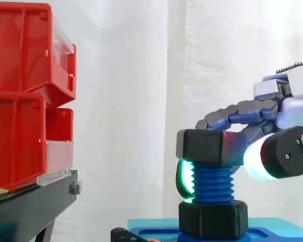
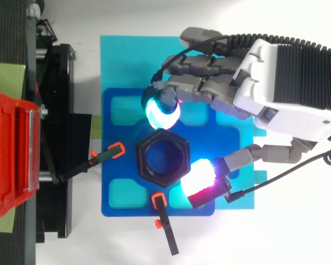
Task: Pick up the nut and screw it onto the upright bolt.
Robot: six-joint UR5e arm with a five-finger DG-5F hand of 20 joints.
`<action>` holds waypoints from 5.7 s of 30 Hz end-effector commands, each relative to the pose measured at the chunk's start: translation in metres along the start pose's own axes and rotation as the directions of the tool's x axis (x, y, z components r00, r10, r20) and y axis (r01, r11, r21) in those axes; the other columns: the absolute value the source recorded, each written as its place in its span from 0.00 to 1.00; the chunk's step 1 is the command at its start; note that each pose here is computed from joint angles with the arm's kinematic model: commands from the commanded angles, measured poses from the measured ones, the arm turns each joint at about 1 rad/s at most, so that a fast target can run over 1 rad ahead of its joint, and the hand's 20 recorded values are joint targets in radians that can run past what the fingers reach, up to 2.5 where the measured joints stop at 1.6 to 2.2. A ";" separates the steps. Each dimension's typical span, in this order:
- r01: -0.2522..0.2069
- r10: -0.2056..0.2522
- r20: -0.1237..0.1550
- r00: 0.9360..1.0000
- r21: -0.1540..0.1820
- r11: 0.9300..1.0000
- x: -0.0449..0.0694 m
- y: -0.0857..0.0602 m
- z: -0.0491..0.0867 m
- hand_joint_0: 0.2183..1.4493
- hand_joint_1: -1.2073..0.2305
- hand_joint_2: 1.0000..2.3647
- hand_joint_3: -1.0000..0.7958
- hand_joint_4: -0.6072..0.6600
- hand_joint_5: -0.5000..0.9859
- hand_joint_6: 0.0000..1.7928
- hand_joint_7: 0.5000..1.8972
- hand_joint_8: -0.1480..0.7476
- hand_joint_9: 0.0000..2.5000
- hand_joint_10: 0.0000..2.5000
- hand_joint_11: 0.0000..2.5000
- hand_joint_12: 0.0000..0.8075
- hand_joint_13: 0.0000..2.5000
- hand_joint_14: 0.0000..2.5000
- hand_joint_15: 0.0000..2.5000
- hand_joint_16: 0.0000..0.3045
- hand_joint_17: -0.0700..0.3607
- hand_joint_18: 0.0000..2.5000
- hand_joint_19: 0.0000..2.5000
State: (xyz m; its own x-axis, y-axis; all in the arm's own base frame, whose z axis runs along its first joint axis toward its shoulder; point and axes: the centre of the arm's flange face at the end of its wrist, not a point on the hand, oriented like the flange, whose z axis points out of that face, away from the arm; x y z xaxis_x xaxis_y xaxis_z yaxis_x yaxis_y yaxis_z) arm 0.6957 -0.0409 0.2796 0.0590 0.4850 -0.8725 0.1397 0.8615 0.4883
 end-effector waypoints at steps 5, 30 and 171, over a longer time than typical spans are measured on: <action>0.002 -0.002 0.000 1.000 -0.003 1.000 0.000 0.000 0.000 0.22 0.32 0.00 0.28 0.66 0.21 0.28 0.32 0.51 0.24 0.00 0.18 0.44 0.17 0.00 0.02 0.15 0.40 0.07 0.01; 0.000 0.000 -0.012 1.000 -0.012 1.000 -0.006 -0.004 0.000 0.10 0.39 0.00 0.28 0.56 0.13 0.28 0.04 0.45 0.00 0.00 0.00 0.51 0.00 0.00 0.00 0.21 0.50 0.00 0.00; -0.059 0.062 0.066 0.996 -0.043 0.997 -0.132 0.048 -0.004 0.16 0.58 0.00 0.28 0.66 0.26 0.28 0.12 0.48 0.42 0.00 0.00 0.47 0.24 0.00 0.00 0.19 0.46 0.19 0.09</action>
State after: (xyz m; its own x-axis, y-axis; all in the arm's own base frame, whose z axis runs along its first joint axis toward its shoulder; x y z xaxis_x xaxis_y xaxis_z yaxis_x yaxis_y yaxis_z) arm 0.6789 -0.0654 0.4193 0.0710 0.4867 -0.8707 0.1311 0.8607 0.4919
